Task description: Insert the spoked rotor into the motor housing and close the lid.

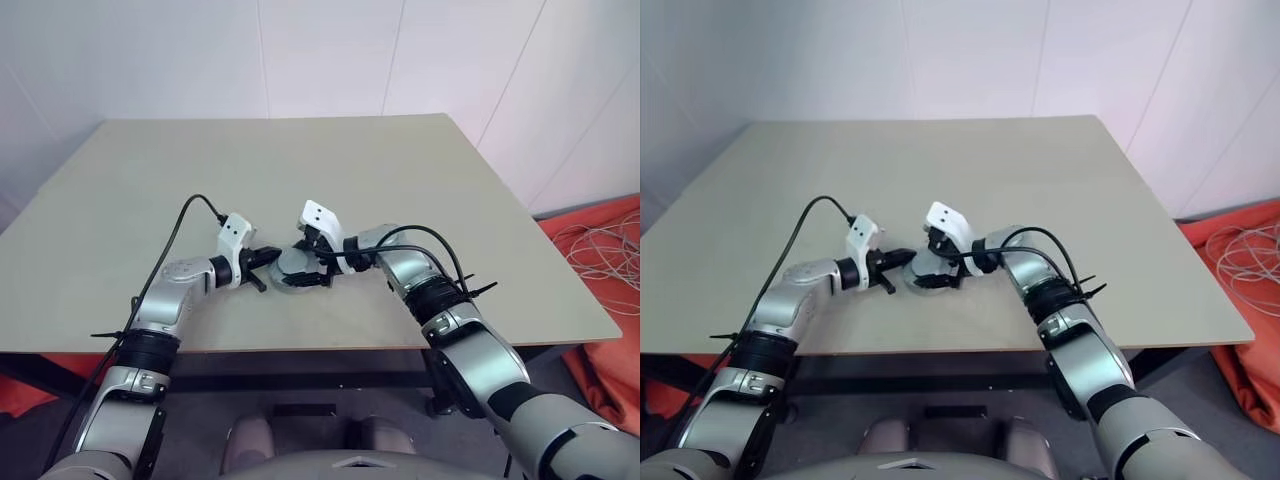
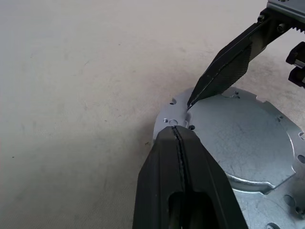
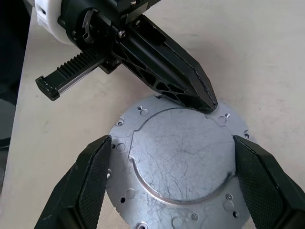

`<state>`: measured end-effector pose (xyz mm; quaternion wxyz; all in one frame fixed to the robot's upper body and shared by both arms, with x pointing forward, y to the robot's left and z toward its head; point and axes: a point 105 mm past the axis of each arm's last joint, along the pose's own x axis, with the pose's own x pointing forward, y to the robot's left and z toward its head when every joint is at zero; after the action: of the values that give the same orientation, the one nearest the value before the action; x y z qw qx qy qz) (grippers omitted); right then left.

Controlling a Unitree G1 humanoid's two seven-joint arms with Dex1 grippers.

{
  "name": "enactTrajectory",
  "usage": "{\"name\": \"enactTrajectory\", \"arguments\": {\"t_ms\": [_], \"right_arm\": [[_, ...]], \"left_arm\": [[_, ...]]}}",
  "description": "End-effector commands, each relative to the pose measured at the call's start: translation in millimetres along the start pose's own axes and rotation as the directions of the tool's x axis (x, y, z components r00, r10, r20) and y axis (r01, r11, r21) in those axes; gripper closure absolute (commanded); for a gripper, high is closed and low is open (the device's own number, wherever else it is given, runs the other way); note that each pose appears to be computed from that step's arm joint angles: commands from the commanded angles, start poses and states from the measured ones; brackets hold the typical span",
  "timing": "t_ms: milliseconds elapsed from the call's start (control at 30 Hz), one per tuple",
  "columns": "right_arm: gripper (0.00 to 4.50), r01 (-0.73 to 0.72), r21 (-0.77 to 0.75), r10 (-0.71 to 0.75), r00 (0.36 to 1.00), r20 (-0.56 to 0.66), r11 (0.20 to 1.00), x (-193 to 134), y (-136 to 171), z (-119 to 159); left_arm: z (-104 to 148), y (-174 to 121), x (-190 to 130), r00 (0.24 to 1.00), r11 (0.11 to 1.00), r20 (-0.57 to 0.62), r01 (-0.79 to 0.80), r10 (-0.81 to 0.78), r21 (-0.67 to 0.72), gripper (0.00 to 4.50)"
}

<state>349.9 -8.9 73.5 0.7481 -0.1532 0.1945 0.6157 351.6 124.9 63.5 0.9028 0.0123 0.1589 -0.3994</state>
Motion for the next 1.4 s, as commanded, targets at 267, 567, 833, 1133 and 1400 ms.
{"name": "enactTrajectory", "arguments": {"t_ms": [267, 567, 833, 1133, 1400], "right_arm": [[0.01, 0.062, 0.113, -0.079, 0.986, 0.150, 0.992, -44, -10, 30], [0.01, 0.047, 0.769, -0.241, 0.960, 0.141, 0.638, -85, -21, 4], [0.01, -0.098, 0.952, -0.177, 0.972, 0.154, 0.289, -85, -3, -23], [0.01, -0.118, 0.974, -0.134, 0.980, 0.145, 0.192, -55, 11, -30], [0.01, -0.132, 0.980, -0.129, 0.980, 0.152, 0.151, -44, 15, -31]], "left_arm": [[5, -9, 5, 0.999, 0.999, -0.007, 0.042, -0.042, 0.015, 4.50], [6, -10, 6, 0.998, 0.998, -0.007, 0.056, -0.055, 0.026, 4.50], [7, -10, 6, 0.998, 0.998, -0.008, 0.058, -0.058, 0.031, 4.50], [7, -9, 6, 0.998, 0.998, -0.009, 0.057, -0.057, 0.030, 4.50], [6, -8, 5, 0.999, 0.998, -0.012, 0.053, -0.053, 0.032, 4.50]]}}
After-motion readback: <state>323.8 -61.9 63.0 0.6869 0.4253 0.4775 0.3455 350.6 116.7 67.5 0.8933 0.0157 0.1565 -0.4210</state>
